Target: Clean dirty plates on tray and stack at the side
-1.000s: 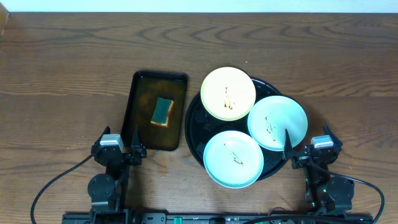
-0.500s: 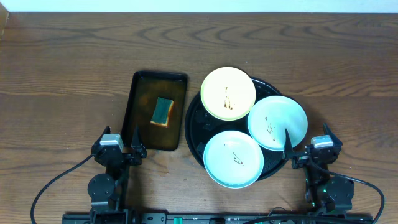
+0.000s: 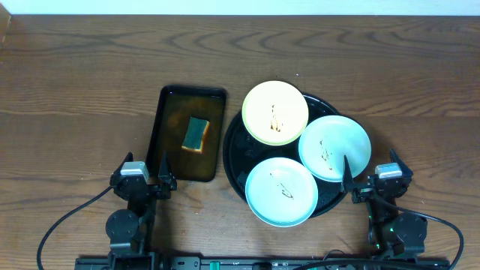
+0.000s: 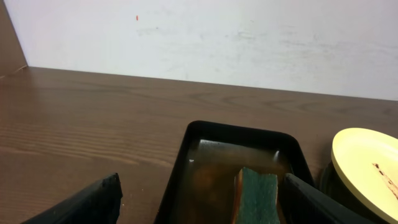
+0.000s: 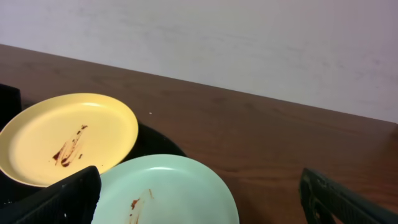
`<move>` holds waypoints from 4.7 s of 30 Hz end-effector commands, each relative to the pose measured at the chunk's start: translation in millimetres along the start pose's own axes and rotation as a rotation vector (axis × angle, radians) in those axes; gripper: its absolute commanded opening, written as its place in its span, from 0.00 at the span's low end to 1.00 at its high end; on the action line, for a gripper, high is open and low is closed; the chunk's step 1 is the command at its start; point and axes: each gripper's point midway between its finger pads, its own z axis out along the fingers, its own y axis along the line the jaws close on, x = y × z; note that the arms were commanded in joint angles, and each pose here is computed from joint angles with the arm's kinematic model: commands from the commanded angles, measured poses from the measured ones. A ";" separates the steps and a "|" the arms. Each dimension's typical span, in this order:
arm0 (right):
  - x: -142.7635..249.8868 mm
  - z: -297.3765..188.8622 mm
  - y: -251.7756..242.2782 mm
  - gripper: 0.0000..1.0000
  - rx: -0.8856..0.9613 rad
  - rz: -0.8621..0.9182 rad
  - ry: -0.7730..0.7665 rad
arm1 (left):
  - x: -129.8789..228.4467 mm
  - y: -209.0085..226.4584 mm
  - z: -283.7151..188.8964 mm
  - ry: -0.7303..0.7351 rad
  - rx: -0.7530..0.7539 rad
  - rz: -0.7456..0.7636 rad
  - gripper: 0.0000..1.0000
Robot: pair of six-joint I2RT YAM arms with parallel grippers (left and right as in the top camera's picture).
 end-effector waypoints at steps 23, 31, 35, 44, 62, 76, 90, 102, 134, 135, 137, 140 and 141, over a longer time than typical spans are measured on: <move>0.6 -0.2 -0.9 0.99 0.008 -0.011 0.001 | 14.1 0.8 0.2 0.048 0.002 0.010 0.81; 1.4 -0.6 -9.6 0.99 0.059 0.085 0.007 | 26.1 2.0 2.4 0.103 -0.005 -0.046 0.81; 4.0 -2.6 -10.9 0.99 0.066 0.088 0.052 | 34.5 2.6 3.1 0.163 -0.014 -0.080 0.81; -1.5 -5.1 -13.6 0.99 0.067 0.095 0.215 | 17.3 -0.2 4.1 0.269 -0.020 -0.091 0.81; 16.4 28.6 -0.3 0.99 -0.047 0.145 0.801 | -25.6 -19.9 -6.3 0.725 0.002 -0.155 0.81; 9.7 39.5 -8.0 0.99 0.024 0.260 0.820 | -35.6 -27.2 17.9 0.814 0.032 -0.182 0.81; 7.8 41.8 -11.3 0.99 0.039 0.279 0.806 | -5.9 -28.1 95.7 0.803 0.036 -0.064 0.69; 7.8 41.8 -11.3 0.99 0.039 0.278 0.806 | 83.3 -58.6 124.8 0.984 0.062 0.106 0.69; 33.7 40.8 -21.3 0.83 0.107 0.249 0.904 | 95.6 -71.3 109.4 1.055 0.044 0.056 0.08; 39.4 41.8 -20.8 0.80 0.107 0.249 0.924 | 92.6 -71.2 106.9 1.055 0.035 0.039 0.08; 50.5 44.9 -22.0 0.78 0.117 0.246 0.960 | 87.6 -71.0 103.2 1.054 0.021 0.015 0.08; 68.2 49.4 -28.6 0.77 0.152 0.236 1.010 | 84.8 -70.5 99.7 1.056 0.021 0.016 0.08; 74.0 51.9 -30.0 0.74 0.158 0.239 1.023 | 85.1 -70.3 98.8 1.060 0.020 0.016 0.08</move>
